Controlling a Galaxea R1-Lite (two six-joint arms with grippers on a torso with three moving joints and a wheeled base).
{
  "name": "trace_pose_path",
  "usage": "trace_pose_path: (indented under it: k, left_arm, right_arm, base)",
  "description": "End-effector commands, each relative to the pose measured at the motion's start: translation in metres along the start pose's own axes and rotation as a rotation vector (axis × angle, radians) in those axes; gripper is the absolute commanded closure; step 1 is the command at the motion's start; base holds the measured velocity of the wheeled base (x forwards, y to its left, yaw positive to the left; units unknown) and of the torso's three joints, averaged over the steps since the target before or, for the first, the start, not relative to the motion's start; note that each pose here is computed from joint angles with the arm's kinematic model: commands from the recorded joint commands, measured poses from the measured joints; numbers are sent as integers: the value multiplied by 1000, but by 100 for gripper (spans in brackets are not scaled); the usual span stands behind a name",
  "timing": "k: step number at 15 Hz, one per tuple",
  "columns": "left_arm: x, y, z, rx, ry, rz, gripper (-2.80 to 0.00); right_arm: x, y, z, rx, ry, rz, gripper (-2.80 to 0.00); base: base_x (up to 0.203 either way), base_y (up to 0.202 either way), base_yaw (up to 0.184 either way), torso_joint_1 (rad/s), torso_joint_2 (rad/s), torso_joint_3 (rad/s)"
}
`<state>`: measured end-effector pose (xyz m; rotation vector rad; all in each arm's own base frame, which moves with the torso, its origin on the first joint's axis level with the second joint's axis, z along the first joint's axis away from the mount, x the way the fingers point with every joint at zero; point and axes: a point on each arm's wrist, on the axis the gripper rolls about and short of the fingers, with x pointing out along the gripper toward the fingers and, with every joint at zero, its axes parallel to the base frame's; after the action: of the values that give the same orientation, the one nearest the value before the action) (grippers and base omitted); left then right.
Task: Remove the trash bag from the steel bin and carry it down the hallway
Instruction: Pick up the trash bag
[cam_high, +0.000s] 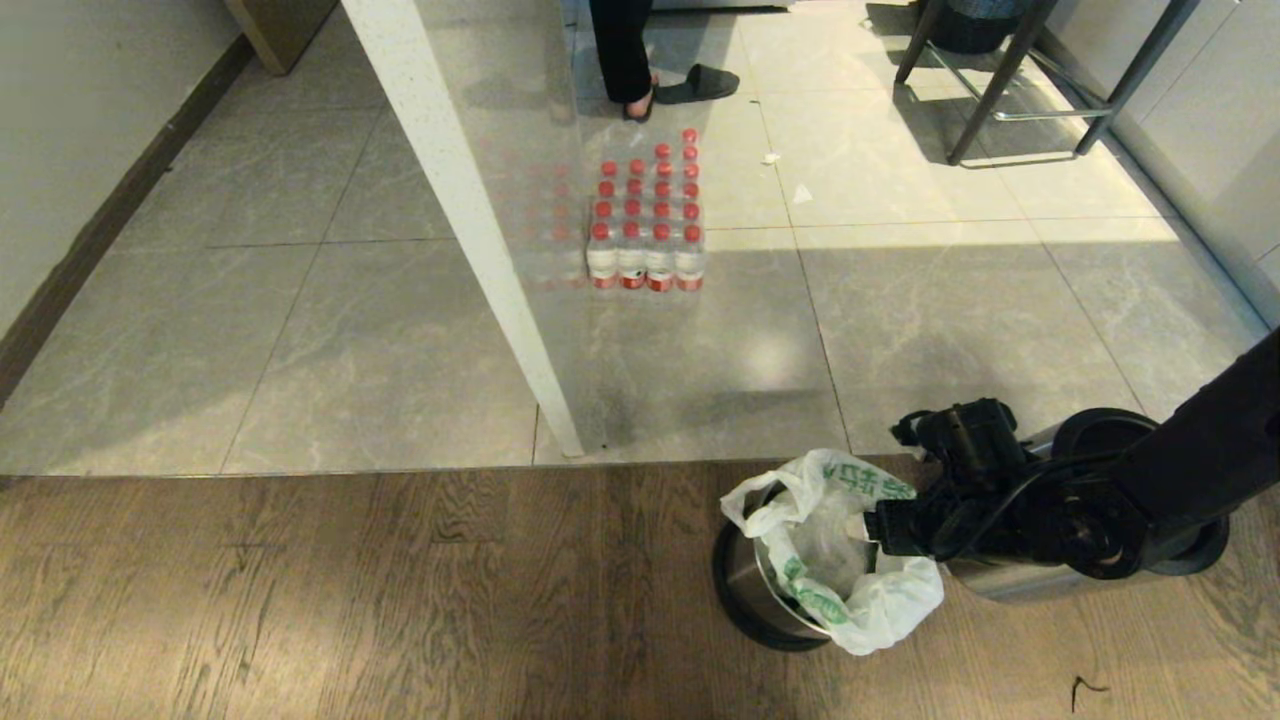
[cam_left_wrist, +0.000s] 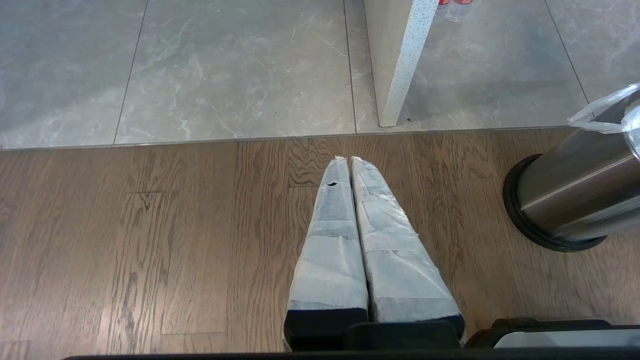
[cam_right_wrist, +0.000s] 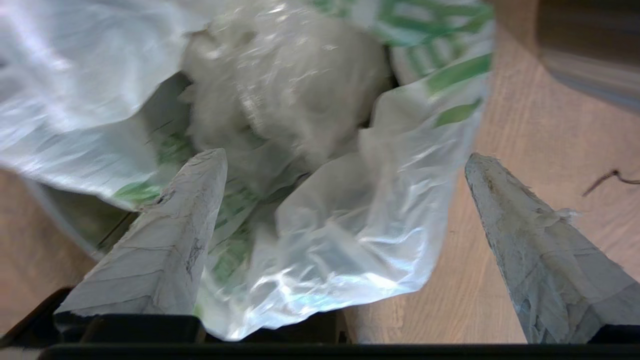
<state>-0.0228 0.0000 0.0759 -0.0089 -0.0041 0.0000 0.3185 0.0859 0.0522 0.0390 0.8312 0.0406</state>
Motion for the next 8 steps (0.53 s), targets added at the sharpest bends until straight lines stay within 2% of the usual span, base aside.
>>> trace_pose_path:
  k: [1, 8]
  left_arm:
    - [0, 0, 0, 1, -1, 0, 0]
    - [0, 0, 0, 1, -1, 0, 0]
  right_arm:
    - [-4, 3, 2, -5, -8, 20, -280]
    - [2, 14, 2, -23, 2, 51, -280]
  base:
    - [0, 0, 0, 0, 0, 0]
    - [0, 0, 0, 0, 0, 0]
